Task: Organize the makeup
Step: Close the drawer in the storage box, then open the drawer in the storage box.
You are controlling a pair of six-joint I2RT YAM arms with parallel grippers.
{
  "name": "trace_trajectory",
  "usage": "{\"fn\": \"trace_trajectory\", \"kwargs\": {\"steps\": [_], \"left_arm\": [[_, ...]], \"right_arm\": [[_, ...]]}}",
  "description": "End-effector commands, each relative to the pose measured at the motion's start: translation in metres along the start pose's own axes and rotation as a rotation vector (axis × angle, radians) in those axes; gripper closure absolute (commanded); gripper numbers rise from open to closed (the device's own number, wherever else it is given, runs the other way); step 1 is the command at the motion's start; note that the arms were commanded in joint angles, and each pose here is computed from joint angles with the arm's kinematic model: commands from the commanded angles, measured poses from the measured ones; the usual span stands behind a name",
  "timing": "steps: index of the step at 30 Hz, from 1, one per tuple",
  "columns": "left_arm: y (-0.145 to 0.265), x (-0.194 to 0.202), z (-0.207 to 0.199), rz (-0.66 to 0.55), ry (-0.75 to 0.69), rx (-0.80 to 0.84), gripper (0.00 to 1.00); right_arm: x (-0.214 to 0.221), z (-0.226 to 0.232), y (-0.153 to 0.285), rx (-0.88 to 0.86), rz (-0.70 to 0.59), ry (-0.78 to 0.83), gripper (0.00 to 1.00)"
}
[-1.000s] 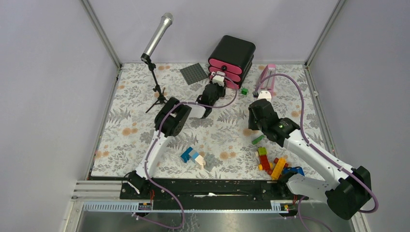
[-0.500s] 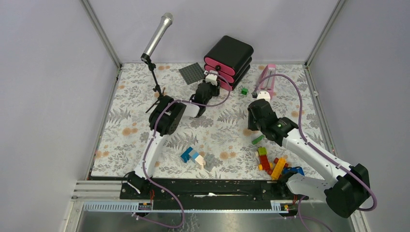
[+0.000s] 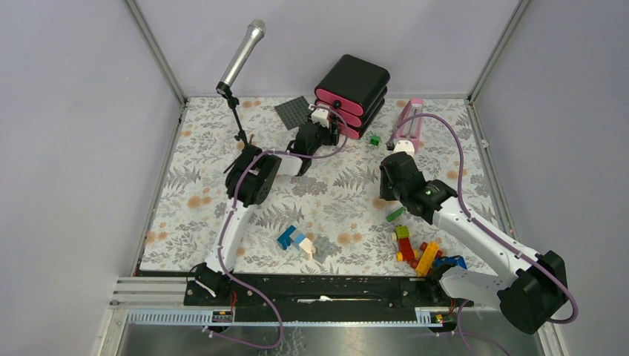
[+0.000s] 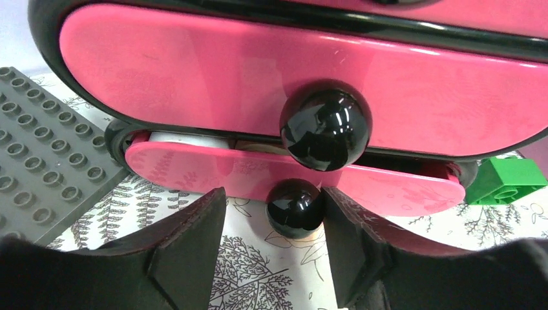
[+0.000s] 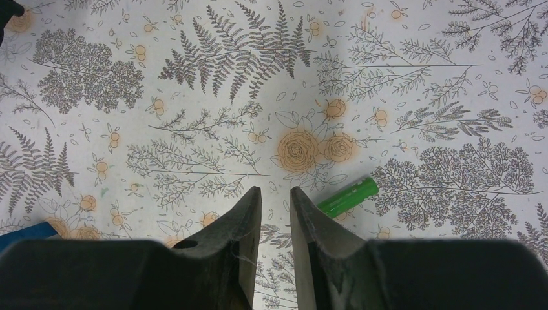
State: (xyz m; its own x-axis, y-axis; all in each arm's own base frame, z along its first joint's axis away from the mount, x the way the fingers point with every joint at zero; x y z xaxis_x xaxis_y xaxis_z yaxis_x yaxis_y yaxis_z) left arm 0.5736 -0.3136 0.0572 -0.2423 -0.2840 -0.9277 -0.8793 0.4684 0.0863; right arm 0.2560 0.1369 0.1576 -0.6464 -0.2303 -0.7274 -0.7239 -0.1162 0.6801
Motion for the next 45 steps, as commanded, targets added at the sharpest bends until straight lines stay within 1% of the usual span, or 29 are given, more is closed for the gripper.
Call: {"fn": "trace_trajectory", "kwargs": {"steps": [1,10,13,19,21,26,30,32,33,35,38,40,45], "left_arm": [[0.015,-0.211,0.011,-0.603,0.027,-0.047,0.39],[0.067,-0.211,0.006,-0.601,-0.031,-0.050,0.38],[0.088,-0.214,0.003,-0.592,-0.037,-0.052,0.35],[0.107,-0.196,0.004,-0.521,-0.056,-0.053,0.33],[0.111,-0.196,0.004,-0.513,-0.060,-0.057,0.33],[0.108,-0.193,-0.002,-0.420,-0.058,-0.046,0.33],[0.108,-0.188,-0.004,-0.359,-0.004,-0.048,0.32],[0.107,-0.186,-0.007,-0.332,0.019,-0.040,0.30],[0.106,-0.184,-0.008,-0.312,0.034,-0.035,0.26],[0.099,-0.178,-0.013,-0.260,0.045,-0.004,0.23],[0.088,-0.163,-0.026,-0.178,0.049,0.101,0.20],[0.080,-0.156,-0.033,-0.141,0.048,0.171,0.20],[0.060,-0.141,-0.034,-0.088,0.047,0.238,0.24]], "right_arm": [[-0.003,0.001,0.000,-0.003,-0.015,-0.019,0.70],[-0.003,0.001,0.001,-0.006,-0.014,-0.017,0.70],[-0.003,0.001,0.002,-0.011,-0.020,-0.021,0.70],[-0.003,0.001,0.004,-0.018,-0.024,-0.026,0.70],[-0.003,0.002,0.005,-0.020,-0.025,-0.027,0.70],[-0.003,0.002,0.006,-0.023,-0.030,-0.031,0.70],[-0.005,0.001,0.007,-0.024,-0.036,-0.038,0.68],[-0.006,0.002,0.008,-0.030,-0.038,-0.041,0.67],[-0.006,0.003,0.009,-0.034,-0.035,-0.039,0.67],[-0.006,0.003,0.009,-0.032,-0.034,-0.039,0.66],[-0.007,0.003,0.011,-0.035,-0.037,-0.043,0.66],[-0.007,0.003,0.012,-0.038,-0.039,-0.045,0.66],[-0.008,0.002,0.013,-0.036,-0.040,-0.045,0.66]]}}
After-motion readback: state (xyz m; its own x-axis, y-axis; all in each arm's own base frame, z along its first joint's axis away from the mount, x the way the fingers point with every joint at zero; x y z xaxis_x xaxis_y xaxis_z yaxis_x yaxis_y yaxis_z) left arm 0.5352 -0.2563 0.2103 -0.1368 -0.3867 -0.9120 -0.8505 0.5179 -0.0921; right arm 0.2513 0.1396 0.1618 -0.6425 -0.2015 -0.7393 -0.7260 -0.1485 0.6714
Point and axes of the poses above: each gripper's point midway between its finger pads, its own y axis back along the fingers, its own z axis along the line the jaws close on, x = y × z, the point moved 2 cm from there along y, back along the fingers, and after that the axes turned 14 degrees about y, right-handed, at the moved point
